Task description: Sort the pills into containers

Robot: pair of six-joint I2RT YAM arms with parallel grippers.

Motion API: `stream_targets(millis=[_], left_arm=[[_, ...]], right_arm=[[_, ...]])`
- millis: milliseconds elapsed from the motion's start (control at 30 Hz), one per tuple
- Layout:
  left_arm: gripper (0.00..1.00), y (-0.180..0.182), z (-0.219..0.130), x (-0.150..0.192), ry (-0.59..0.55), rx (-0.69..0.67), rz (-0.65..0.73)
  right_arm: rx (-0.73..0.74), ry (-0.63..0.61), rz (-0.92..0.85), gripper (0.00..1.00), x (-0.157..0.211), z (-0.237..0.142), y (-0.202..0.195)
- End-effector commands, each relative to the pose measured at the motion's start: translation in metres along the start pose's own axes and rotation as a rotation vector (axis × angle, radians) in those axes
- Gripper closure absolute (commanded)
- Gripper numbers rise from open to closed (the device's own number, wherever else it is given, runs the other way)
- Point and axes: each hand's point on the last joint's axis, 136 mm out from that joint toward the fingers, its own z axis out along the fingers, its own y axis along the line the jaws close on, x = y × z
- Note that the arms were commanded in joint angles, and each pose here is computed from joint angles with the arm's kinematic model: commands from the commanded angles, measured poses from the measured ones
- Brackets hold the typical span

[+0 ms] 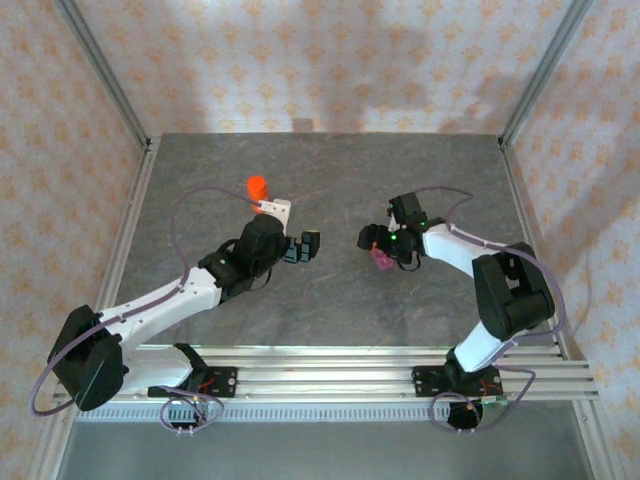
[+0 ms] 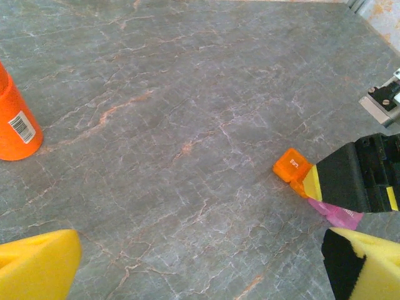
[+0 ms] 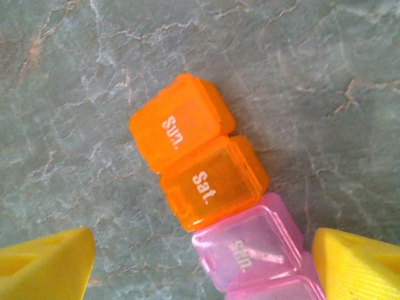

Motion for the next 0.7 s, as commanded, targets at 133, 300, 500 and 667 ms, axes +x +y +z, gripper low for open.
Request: stream_targets(millis=[133, 300, 500, 667], left_arm=[[0.00, -0.006, -0.002, -0.011, -0.021, 0.009, -0.017], [0.00, -0.003, -0.002, -0.008, -0.035, 0.001, -0.028], [0.00, 0.014, 0.001, -0.008, -0.035, -0.103, -0.104], [0.00, 0.020, -0.001, -0.011, -0.065, -0.134, -0.184]], right_arm=[[0.000, 0.002, 0.002, 0.12, 0.012, -0.009, 0.013], [0.147, -0.078, -0.007, 0.13, 0.002, -0.020, -0.012], [0.164, -0.043, -0.039, 0.18, 0.007, -0.018, -0.015], [0.174, -0.019, -0.105, 0.19, 0.016, -0.015, -0.007]])
